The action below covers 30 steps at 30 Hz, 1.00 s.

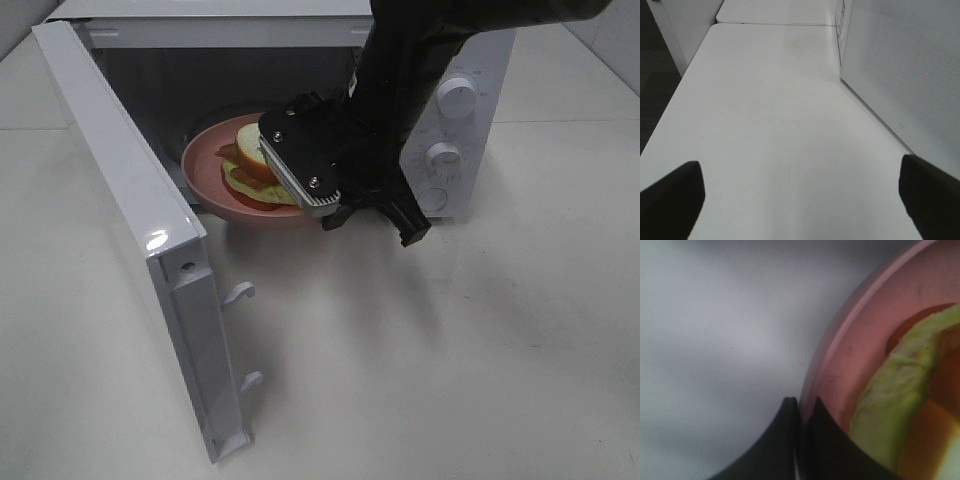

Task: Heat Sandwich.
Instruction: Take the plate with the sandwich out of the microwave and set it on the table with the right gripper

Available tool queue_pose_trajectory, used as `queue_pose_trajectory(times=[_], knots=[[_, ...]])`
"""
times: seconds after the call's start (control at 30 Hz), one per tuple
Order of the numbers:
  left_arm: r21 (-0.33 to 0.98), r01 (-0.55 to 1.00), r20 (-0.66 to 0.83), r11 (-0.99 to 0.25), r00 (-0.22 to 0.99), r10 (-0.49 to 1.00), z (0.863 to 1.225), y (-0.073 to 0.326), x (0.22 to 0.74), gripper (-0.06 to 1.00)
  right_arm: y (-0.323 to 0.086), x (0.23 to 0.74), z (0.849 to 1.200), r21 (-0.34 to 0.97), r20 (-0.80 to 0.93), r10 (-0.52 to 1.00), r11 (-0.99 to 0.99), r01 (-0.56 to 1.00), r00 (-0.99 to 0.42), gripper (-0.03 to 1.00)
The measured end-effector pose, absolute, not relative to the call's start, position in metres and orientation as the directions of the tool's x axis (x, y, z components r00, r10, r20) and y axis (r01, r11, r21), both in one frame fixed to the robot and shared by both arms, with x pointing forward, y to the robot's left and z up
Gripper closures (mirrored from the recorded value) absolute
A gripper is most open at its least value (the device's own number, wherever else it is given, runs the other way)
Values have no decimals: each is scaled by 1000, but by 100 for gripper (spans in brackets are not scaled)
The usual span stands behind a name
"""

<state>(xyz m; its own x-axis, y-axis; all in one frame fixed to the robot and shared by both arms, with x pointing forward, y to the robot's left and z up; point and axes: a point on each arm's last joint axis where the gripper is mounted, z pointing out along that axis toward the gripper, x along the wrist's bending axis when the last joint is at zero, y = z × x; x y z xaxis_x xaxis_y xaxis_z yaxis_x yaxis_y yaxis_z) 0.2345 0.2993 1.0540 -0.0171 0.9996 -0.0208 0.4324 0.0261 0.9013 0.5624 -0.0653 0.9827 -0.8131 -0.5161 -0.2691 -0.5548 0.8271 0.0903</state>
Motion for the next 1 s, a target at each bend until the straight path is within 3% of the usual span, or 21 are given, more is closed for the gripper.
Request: queue_pose_trajectory(times=[1.0], knots=[[901,432,-21,26,-17,1000,1054,299,235,-5,-123,480,1003,103,-278,-458,860,-500,-844,93]])
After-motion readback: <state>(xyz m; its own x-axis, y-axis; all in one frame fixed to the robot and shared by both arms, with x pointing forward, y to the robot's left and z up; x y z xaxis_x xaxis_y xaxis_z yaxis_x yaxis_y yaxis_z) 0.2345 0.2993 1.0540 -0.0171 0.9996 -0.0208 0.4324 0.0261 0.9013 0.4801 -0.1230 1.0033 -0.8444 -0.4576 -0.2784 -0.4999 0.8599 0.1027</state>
